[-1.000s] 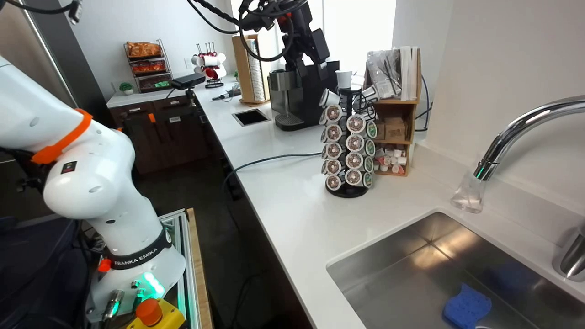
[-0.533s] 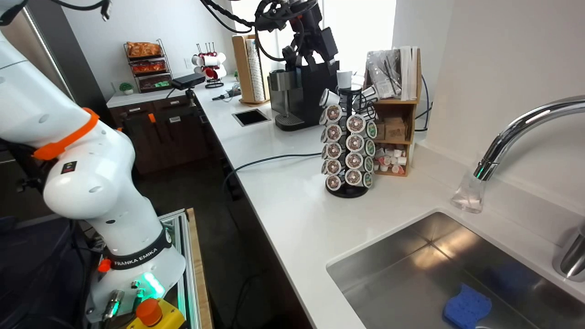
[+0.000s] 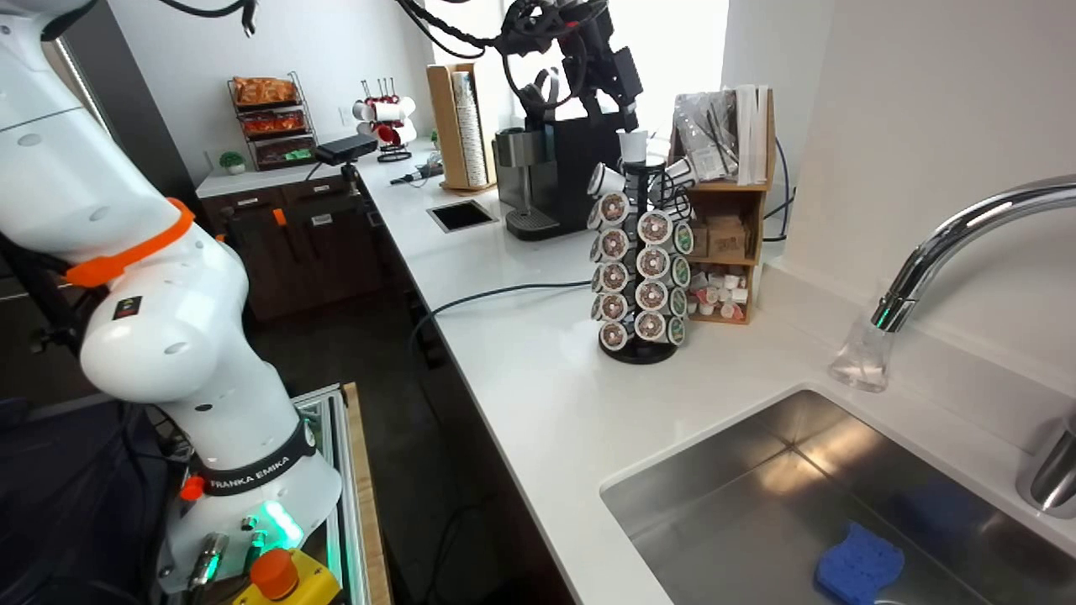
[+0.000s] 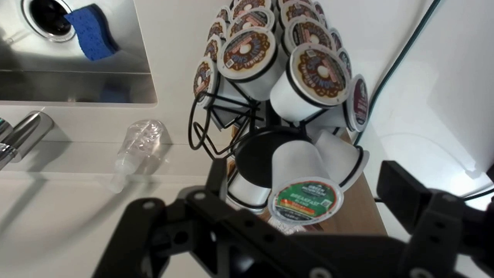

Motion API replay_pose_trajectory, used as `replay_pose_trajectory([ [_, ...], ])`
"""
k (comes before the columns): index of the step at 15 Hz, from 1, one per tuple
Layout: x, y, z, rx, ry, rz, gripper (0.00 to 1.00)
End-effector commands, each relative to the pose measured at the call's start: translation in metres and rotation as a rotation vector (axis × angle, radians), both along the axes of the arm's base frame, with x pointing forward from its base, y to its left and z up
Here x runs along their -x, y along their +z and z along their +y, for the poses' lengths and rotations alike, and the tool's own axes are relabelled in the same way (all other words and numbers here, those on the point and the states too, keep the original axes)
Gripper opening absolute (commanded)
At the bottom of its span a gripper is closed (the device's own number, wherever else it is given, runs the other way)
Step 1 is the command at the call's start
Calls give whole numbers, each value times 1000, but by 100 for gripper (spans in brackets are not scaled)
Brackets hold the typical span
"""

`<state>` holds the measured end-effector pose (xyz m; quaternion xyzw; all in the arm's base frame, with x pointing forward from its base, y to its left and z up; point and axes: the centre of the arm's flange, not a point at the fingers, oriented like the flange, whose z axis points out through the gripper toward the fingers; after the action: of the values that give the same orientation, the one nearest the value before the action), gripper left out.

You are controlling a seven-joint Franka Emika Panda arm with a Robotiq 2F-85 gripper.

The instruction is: Remove the container from the top of the rack and put inside a slot in the rack

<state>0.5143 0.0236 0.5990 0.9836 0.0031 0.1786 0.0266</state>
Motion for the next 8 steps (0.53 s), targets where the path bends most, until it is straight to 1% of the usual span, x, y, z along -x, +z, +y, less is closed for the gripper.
replay_pose_trajectory([
  [1, -18, -4, 3, -11, -28, -15, 100],
  [2, -21, -5, 3, -12, -33, -17, 100],
  [3, -22, -7, 4, -16, -36, -19, 96],
  [4, -24, -8, 5, -17, -36, -22, 90],
  [5, -26, -10, 5, -15, -38, -29, 87],
  [7, -28, -11, 6, -14, -40, -36, 73],
  [8, -30, -11, 6, -14, -41, -42, 70],
])
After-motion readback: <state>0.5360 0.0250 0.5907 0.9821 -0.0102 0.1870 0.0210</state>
